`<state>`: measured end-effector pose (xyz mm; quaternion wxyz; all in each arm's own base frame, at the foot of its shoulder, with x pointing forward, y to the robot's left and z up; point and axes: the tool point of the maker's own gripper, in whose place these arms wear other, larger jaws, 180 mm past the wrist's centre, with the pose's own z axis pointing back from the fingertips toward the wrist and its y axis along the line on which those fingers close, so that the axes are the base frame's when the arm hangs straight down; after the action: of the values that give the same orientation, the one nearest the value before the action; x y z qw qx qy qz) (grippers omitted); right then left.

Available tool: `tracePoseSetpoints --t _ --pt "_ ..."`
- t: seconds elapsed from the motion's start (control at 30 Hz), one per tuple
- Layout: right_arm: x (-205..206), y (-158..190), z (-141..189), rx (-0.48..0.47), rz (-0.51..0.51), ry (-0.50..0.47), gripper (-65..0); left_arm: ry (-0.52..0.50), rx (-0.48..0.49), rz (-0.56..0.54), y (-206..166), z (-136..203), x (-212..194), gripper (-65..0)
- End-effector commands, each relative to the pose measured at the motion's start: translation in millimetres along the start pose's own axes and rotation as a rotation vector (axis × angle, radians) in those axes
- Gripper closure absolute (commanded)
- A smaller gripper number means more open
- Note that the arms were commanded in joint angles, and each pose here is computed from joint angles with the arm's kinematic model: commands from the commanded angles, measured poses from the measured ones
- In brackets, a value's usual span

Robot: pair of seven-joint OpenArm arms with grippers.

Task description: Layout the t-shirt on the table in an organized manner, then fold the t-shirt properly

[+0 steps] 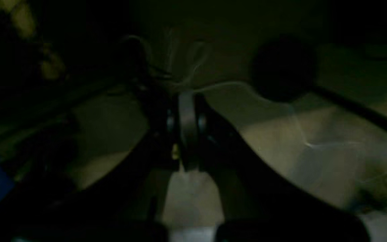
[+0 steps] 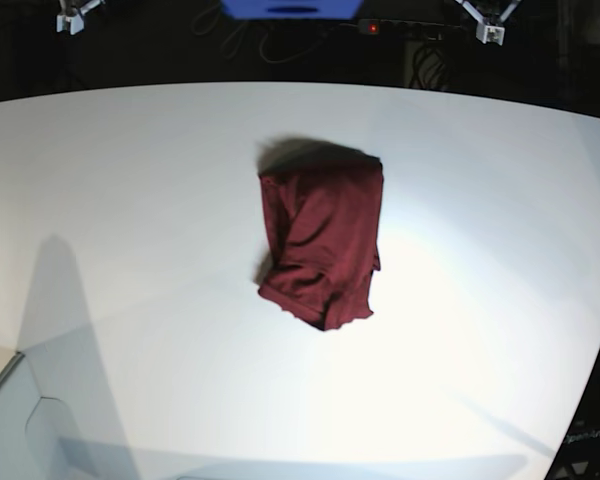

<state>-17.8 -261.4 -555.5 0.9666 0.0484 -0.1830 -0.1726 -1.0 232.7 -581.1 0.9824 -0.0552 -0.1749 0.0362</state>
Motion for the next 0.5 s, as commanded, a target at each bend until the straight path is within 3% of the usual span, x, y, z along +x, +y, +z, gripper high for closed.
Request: tracePoseSetpoints --t 0.0,0.1,0.2,0.33,0.47 --pt "-5 -1 0 0.012 -0.014 -0.019 0.0 0.013 -0.004 0.027 4 -6 -10 0.0" --pt "-30 27 -19 0.086 -0.087 -0.039 0.0 0.048 -0.036 0.145 -4 -27 -31 0.0" --pt "-71 27 -33 -0.005 -0.157 -0.031 0.0 0.072 -0.051 0.278 -18 -40 -49 0.0" --pt "-109 25 -34 -0.149 -0.118 -0.050 0.0 0.057 0.119 0.251 -4 -44 -56 0.0" --pt "-113 11 -31 -0.280 0.060 -0.051 0.0 0.071 0.292 0.200 5 -48 -55 0.0"
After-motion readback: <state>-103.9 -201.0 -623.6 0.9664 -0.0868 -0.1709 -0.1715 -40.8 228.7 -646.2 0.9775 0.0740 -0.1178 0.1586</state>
